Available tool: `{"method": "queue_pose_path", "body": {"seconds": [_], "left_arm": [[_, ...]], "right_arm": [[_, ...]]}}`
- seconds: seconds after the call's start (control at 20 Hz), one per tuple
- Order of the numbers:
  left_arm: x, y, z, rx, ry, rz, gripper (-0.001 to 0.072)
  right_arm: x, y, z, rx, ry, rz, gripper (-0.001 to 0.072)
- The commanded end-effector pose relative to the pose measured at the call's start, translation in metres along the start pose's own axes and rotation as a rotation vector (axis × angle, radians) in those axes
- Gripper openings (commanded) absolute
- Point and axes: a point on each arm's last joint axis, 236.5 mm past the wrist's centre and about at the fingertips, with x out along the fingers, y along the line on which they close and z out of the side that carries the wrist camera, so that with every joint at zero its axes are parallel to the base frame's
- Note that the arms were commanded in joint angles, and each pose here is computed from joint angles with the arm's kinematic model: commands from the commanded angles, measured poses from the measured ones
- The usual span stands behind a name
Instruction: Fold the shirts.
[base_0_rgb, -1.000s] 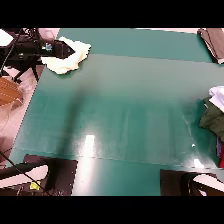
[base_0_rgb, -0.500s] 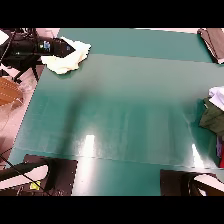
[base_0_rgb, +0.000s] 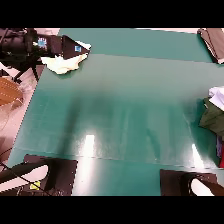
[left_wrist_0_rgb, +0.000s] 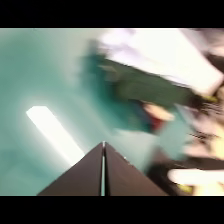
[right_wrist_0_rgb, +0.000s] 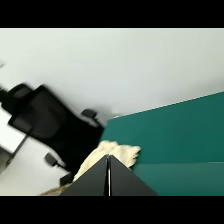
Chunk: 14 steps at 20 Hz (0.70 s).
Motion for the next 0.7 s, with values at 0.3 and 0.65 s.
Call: {"method": "queue_pose_path", "body": {"seconds": [0.3,0.65], "left_arm": [[-0.007,-0.054,-0.005,-0.08,0.029,-0.2,0.0025],[-0.007,-0.054,-0.006,-0.08,0.03,-0.201,0.0025]], "right_arm": [[0.045,0.078,-0.181,-0.147,0.382,0.221,0.0019],[0.028,0.083,-0.162,-0.166,0.334,0.221,0.0018]]}}
